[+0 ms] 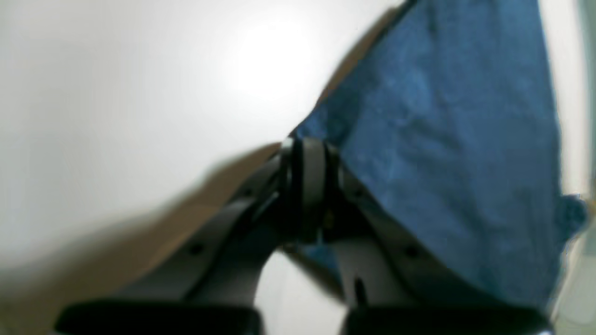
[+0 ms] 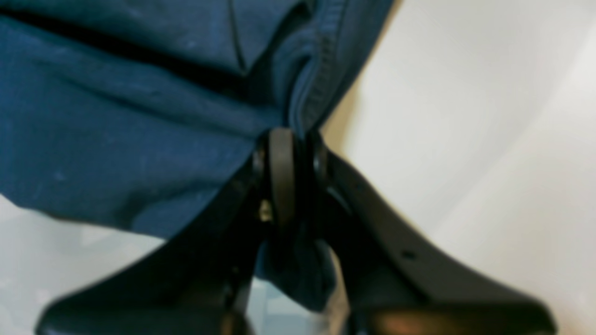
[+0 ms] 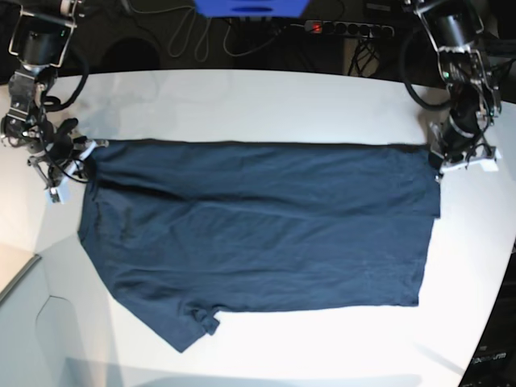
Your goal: Layout the t-shirt on the table in an organized manner, then fold the t-shirt properly
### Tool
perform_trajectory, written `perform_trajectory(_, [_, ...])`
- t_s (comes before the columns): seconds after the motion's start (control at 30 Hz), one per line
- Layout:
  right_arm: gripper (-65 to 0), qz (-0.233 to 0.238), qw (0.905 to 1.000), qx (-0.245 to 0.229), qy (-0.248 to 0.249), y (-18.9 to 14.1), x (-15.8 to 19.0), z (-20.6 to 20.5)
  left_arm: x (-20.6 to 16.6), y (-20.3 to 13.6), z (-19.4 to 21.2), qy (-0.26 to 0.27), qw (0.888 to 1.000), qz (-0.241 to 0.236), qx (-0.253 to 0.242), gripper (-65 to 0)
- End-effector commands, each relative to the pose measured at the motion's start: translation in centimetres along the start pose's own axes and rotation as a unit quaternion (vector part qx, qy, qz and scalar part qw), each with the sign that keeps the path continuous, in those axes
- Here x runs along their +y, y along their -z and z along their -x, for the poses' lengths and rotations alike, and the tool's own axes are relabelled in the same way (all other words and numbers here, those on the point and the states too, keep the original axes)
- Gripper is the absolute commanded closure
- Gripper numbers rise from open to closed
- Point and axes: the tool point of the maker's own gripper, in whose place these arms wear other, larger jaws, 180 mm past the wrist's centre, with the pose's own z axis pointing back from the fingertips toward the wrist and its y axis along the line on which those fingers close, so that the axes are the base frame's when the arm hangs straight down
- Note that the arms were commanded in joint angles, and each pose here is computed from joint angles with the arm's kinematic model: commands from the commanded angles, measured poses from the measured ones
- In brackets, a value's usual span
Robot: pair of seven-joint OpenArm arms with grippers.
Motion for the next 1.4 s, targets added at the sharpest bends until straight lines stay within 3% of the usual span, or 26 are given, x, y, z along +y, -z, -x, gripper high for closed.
perform_trajectory(0.0, [0.0,0.011,0.9995,0.023,-0.020,-0.8,-0.8,0.9,-0.6,-0.7,-1.5,0.013,1.000,0.012,-0.020,0.0])
perform_trajectory(0.37, [0.0,0.018,0.9972,0.025,-0.067,-4.3,1.1,3.3,0.6,-4.2,-1.2,0.051,0.998,0.010,-0.034,0.0])
perform_trajectory(0.7, [0.0,0.014,0.9963,0.043,-0.073,-5.1,1.7,5.3,1.8,-5.8,-0.2,0.020,0.999,0.021,-0.022,0.0])
perform_trajectory(0.9, [-11.5,0.018,0.9948,0.041,-0.092,-6.5,2.2,5.5,3.0,-6.3,0.5,0.022,1.000,0.009,-0.014,0.0])
perform_trajectory(1.27, [-13.5,0.017,0.9948,0.043,-0.090,-6.8,2.3,5.8,3.7,-7.7,0.8,0.037,0.999,0.004,-0.014,0.0])
perform_trajectory(1.37, [-18.3,0.026,0.9957,0.043,-0.078,-7.2,1.9,6.3,3.5,-7.8,0.8,0.038,0.999,0.006,-0.015,0.0])
